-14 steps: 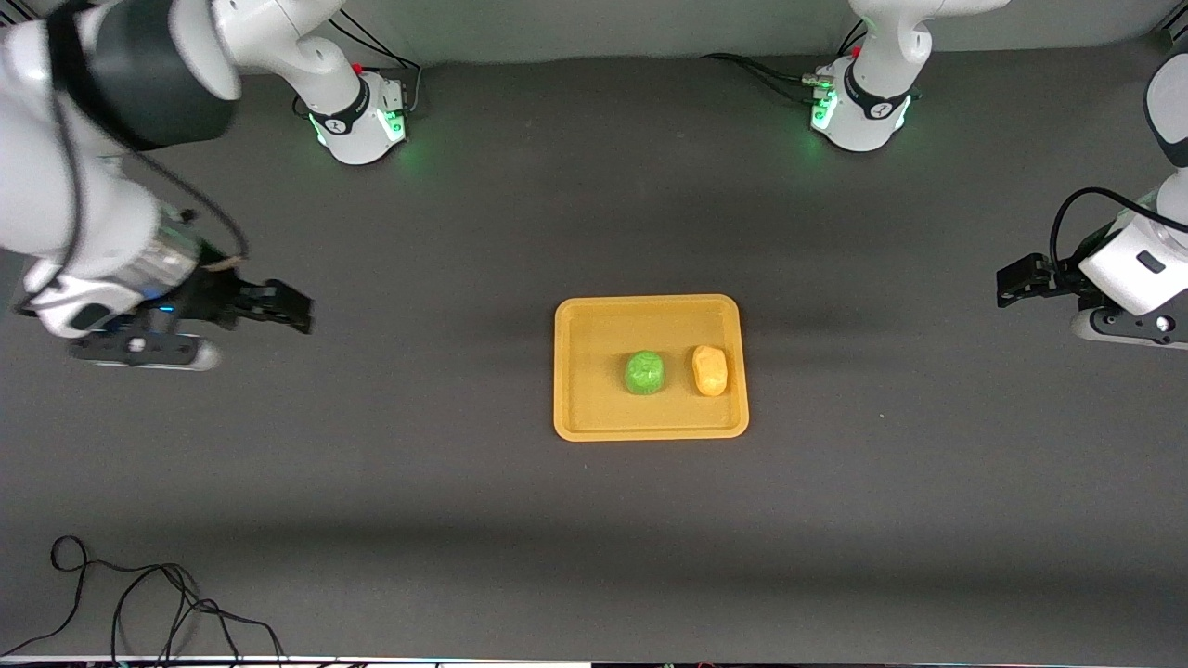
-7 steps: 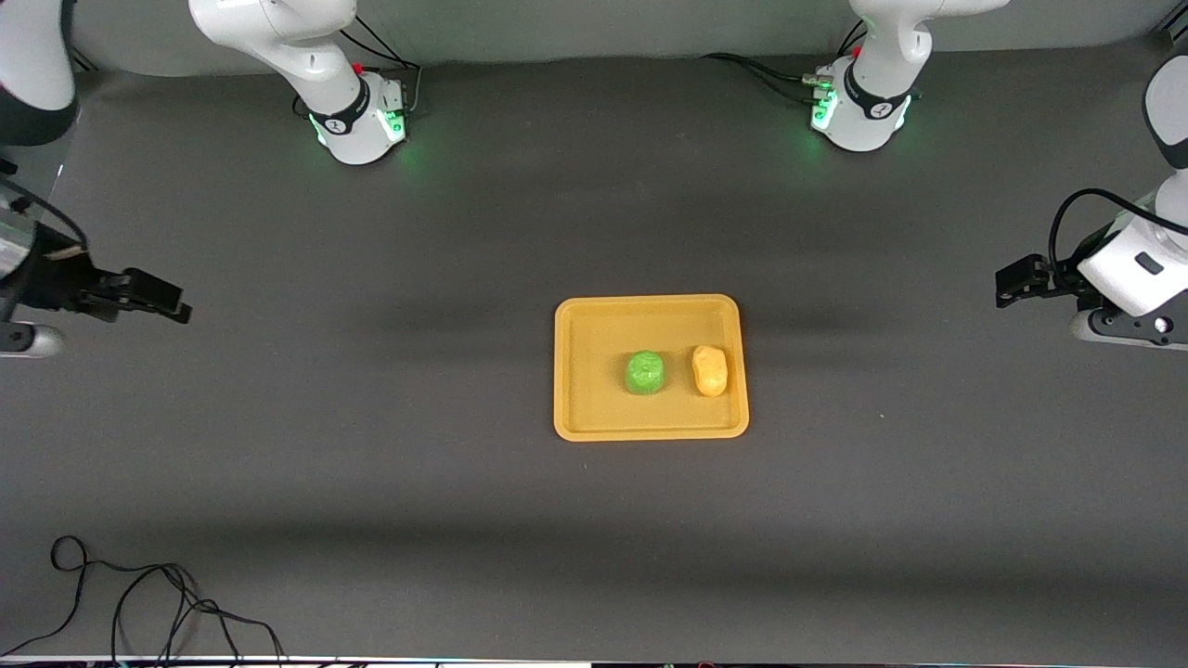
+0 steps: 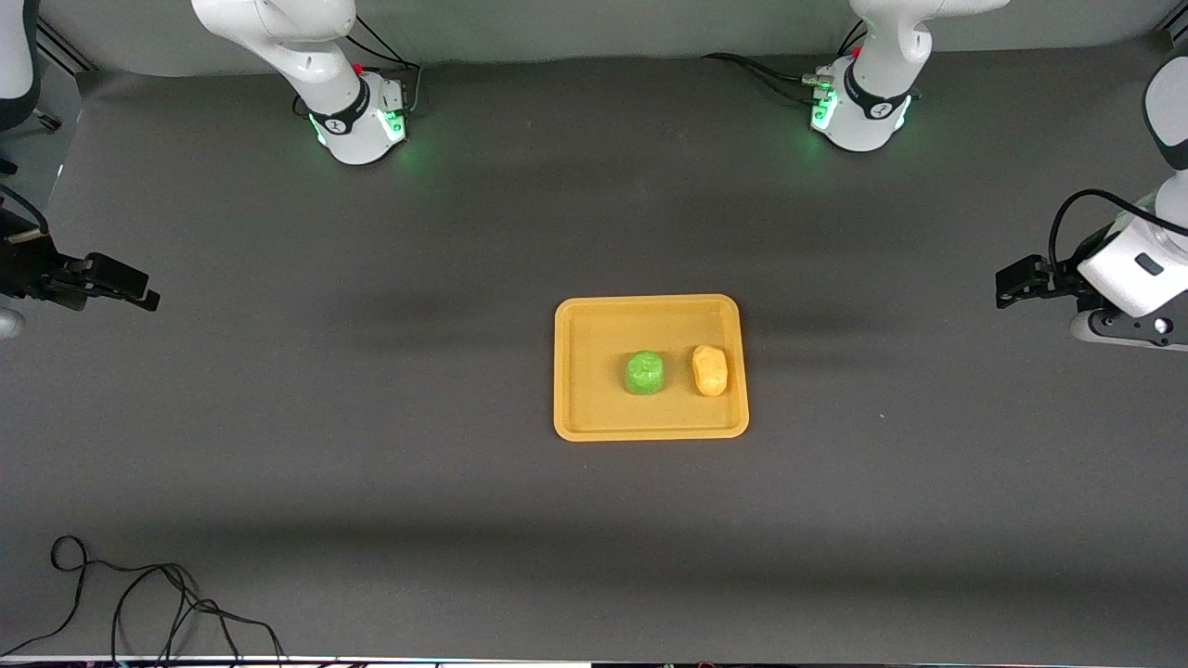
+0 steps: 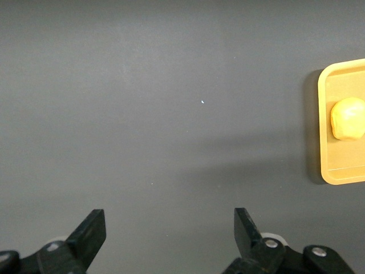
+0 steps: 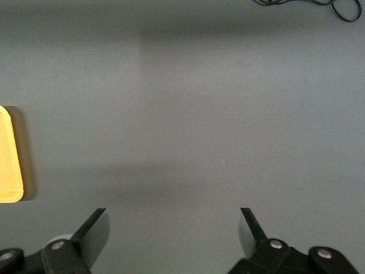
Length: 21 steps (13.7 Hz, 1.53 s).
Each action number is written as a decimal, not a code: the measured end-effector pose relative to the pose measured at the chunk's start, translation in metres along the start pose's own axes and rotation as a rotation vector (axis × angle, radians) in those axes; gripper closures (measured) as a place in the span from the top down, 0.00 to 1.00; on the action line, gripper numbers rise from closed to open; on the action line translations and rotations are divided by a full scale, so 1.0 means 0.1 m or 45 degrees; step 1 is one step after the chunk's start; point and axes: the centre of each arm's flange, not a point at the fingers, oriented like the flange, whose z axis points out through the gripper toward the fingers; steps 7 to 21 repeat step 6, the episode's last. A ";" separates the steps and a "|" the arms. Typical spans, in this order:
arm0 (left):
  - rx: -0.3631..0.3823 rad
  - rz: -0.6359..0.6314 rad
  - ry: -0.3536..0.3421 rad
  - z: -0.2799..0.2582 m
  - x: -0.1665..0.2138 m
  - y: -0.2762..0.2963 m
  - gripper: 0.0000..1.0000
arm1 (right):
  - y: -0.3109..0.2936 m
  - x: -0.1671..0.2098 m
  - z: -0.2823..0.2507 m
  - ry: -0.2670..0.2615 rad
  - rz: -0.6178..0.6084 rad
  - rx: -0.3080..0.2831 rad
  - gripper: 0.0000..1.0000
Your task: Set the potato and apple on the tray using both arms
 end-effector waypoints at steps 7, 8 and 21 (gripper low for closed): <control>0.004 -0.001 0.033 0.02 0.04 -0.01 1.00 | -0.06 -0.01 -0.02 0.002 -0.017 -0.013 1.00; 0.004 -0.001 0.033 0.02 0.04 -0.01 1.00 | -0.06 -0.01 -0.02 0.002 -0.017 -0.013 1.00; 0.004 -0.001 0.033 0.02 0.04 -0.01 1.00 | -0.06 -0.01 -0.02 0.002 -0.017 -0.013 1.00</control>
